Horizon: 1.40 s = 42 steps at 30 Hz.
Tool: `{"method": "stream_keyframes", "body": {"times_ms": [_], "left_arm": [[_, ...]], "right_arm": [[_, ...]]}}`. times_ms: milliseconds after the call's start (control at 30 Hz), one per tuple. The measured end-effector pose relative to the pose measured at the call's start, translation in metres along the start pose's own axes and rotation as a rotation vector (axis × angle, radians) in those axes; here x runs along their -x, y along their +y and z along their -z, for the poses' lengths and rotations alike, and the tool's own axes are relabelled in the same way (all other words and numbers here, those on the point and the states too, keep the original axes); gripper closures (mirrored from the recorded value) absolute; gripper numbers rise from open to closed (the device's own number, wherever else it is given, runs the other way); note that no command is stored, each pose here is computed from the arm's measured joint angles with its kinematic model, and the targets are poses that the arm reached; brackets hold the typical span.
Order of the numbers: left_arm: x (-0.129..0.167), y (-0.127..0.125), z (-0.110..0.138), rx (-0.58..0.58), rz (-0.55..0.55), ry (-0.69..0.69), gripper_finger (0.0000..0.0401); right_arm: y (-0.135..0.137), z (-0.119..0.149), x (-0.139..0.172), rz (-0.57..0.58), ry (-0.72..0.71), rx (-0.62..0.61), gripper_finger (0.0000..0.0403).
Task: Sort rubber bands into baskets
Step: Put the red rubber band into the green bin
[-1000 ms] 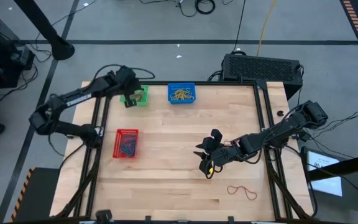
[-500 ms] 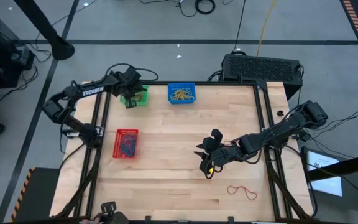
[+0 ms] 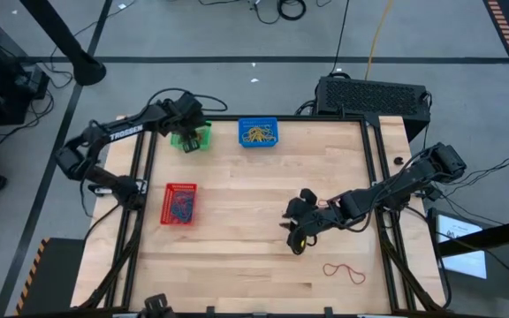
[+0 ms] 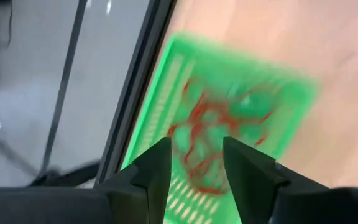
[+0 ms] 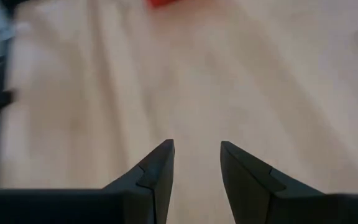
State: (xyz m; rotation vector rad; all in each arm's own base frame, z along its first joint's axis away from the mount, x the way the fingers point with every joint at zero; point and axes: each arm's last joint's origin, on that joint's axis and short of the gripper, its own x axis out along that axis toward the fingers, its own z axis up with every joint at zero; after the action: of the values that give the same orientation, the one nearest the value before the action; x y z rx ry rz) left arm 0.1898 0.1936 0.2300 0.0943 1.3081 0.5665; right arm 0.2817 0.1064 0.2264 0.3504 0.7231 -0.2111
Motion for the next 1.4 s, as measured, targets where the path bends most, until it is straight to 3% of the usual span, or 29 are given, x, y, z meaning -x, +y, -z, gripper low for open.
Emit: {"method": "stream_keyframes", "body": {"times_ms": [133, 267, 400, 500, 667, 833, 933, 1067, 1400], "left_arm": [[0.03, -0.011, -0.012, 0.023, 0.121, -0.193, 0.0249], [0.055, -0.032, -0.02, 0.001, 0.428, -0.418, 0.0248], [0.075, -0.064, -0.029, -0.12, 0.729, -0.591, 0.0248], [0.081, -0.098, -0.031, -0.222, 0.825, -0.656, 0.0248], [0.097, -0.16, -0.032, -0.412, 0.876, -0.813, 0.0252], [0.122, -0.218, -0.027, -0.581, 0.813, -1.105, 0.026], [0.125, -0.243, -0.023, -0.667, 0.809, -1.206, 0.026], [0.116, -0.264, -0.021, -0.756, 0.818, -1.189, 0.026], [0.091, -0.282, -0.028, -0.764, 0.823, -1.123, 0.026]], "right_arm": [[0.004, 0.005, 0.001, -0.143, 0.149, -0.095, 0.028], [0.012, 0.017, 0.006, -0.228, 0.311, -0.183, 0.028], [0.024, 0.033, 0.014, -0.258, 0.386, -0.136, 0.028], [0.031, 0.045, 0.021, -0.269, 0.475, -0.17, 0.028], [0.037, 0.063, 0.032, -0.264, 0.659, -0.244, 0.028], [0.033, 0.083, 0.043, -0.158, 0.777, -0.149, 0.028], [0.03, 0.091, 0.049, -0.113, 0.825, -0.06, 0.028], [0.033, 0.098, 0.054, -0.13, 0.831, 0.031, 0.028], [0.044, 0.133, 0.036, -0.038, 0.792, 0.271, 0.028]]}}
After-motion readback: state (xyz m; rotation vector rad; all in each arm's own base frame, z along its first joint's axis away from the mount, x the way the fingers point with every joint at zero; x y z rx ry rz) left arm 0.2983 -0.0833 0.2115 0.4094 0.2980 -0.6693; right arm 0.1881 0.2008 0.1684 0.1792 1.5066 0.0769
